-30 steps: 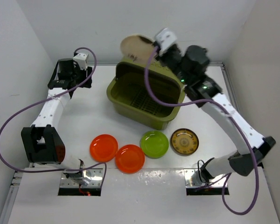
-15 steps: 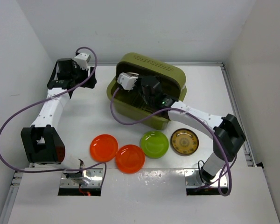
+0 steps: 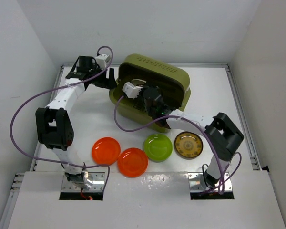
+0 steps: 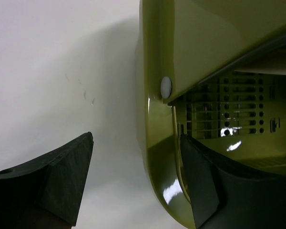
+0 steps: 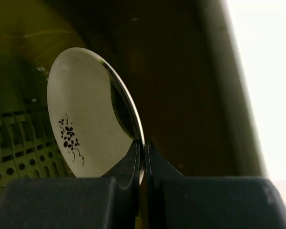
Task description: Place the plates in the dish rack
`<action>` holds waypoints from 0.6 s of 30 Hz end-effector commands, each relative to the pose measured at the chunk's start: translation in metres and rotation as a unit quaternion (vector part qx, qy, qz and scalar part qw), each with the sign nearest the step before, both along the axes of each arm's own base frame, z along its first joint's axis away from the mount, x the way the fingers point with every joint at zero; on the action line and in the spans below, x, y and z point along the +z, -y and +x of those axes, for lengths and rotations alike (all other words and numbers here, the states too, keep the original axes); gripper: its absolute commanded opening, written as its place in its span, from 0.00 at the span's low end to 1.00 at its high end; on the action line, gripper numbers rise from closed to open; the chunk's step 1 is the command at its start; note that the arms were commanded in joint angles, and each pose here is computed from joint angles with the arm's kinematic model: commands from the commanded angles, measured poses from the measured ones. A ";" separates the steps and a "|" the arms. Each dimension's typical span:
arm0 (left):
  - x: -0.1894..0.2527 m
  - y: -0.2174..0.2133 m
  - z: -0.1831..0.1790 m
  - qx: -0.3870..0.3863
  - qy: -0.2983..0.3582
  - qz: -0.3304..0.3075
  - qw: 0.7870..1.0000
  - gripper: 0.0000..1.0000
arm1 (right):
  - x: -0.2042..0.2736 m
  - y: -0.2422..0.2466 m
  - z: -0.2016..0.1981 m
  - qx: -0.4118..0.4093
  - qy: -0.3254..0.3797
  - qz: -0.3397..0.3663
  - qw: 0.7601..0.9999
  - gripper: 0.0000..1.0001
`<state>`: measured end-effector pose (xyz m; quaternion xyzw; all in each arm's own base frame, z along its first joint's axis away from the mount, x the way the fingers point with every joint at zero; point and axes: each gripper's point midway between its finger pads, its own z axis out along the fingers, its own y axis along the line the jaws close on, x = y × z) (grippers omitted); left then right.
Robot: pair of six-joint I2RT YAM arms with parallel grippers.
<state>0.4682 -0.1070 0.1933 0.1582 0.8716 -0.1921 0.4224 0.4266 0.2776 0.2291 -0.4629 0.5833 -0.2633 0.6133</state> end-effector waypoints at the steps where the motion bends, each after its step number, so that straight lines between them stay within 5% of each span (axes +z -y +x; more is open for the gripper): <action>1: 0.027 0.004 0.000 -0.004 0.027 -0.004 1.000 0.78 | 0.016 0.007 0.012 -0.024 0.043 0.042 0.998 0.00; 10: 0.009 0.000 -0.023 -0.011 0.018 0.048 0.999 0.78 | -0.030 0.004 0.028 -0.035 -0.032 0.094 0.994 0.00; 18: 0.008 -0.001 -0.027 -0.017 0.019 0.055 0.998 0.78 | -0.034 0.009 0.064 -0.086 -0.009 0.107 0.990 0.00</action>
